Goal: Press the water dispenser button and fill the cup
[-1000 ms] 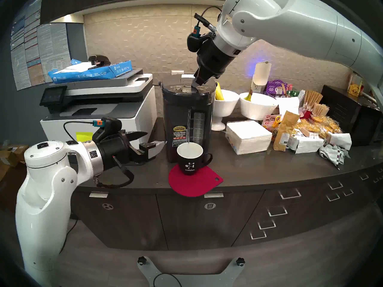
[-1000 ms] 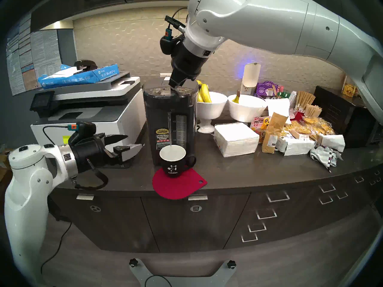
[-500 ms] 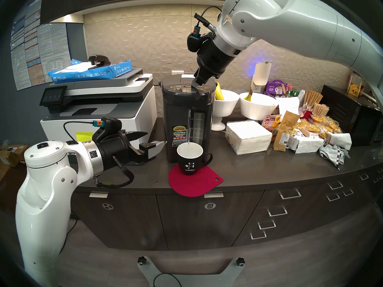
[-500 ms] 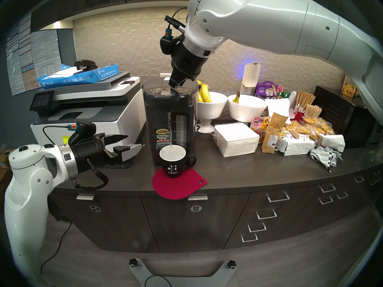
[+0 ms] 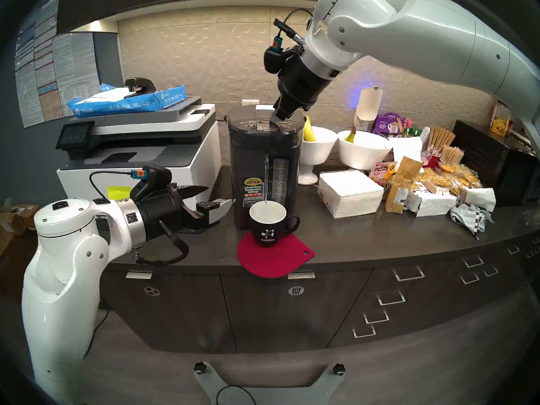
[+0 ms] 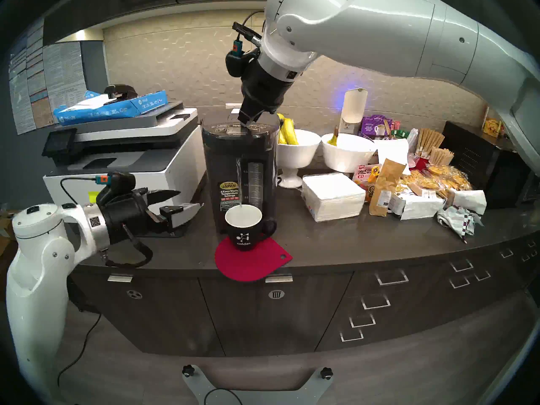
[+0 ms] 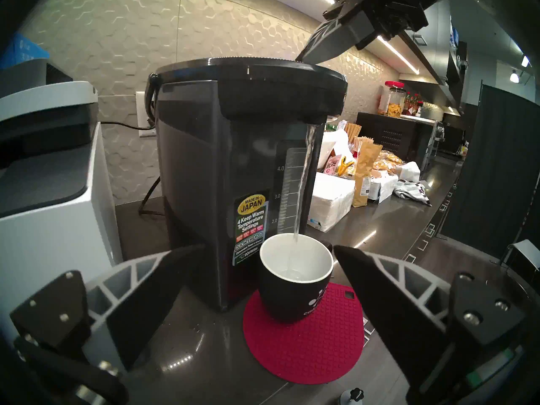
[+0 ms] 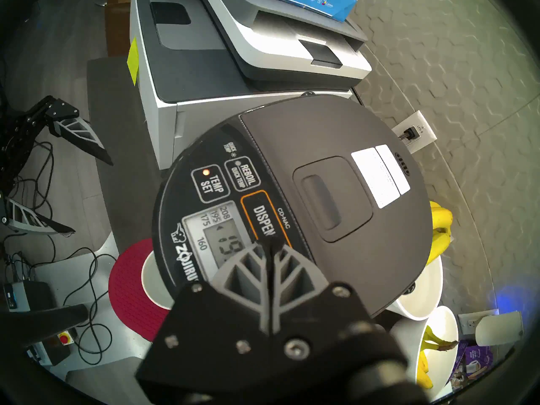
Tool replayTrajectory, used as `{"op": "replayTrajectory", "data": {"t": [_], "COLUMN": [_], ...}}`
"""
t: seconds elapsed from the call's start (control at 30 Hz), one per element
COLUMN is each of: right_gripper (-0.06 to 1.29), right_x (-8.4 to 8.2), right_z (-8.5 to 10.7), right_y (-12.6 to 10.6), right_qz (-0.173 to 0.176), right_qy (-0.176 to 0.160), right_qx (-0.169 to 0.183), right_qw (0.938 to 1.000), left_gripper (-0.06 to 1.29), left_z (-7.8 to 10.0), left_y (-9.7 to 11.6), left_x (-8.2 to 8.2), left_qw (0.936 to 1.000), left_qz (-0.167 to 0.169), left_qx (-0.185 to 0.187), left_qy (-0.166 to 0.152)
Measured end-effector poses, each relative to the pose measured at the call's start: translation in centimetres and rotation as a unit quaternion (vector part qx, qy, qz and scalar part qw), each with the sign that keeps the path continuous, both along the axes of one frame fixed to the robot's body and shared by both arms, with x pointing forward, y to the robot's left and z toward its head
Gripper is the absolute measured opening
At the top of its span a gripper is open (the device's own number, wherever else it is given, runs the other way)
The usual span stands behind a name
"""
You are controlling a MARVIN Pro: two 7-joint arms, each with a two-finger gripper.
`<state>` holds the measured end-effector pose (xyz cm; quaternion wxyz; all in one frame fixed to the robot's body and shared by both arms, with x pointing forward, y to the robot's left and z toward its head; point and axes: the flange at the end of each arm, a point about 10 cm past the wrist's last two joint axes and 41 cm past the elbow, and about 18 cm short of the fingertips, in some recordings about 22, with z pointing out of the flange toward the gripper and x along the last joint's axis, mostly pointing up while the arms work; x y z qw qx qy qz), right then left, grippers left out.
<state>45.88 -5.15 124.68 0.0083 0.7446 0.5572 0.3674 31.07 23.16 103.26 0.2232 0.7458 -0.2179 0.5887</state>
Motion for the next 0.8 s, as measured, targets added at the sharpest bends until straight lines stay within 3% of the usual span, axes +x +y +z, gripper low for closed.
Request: {"op": "replayTrajectory", "data": {"t": [0.8], "right_gripper": [-0.03], "right_x": [0.0], "right_z": [0.0], "right_y": [0.0], "right_qz": [0.0], "right_qy": [0.0], "right_qx": [0.0], "right_qw": [1.0], "left_gripper": [1.27], "left_z": [0.0], "left_y": [0.0], "left_x": [0.0], "left_qw": [1.0], "left_qz": [0.0], "left_qx": [0.0], "left_qy": [0.0]}}
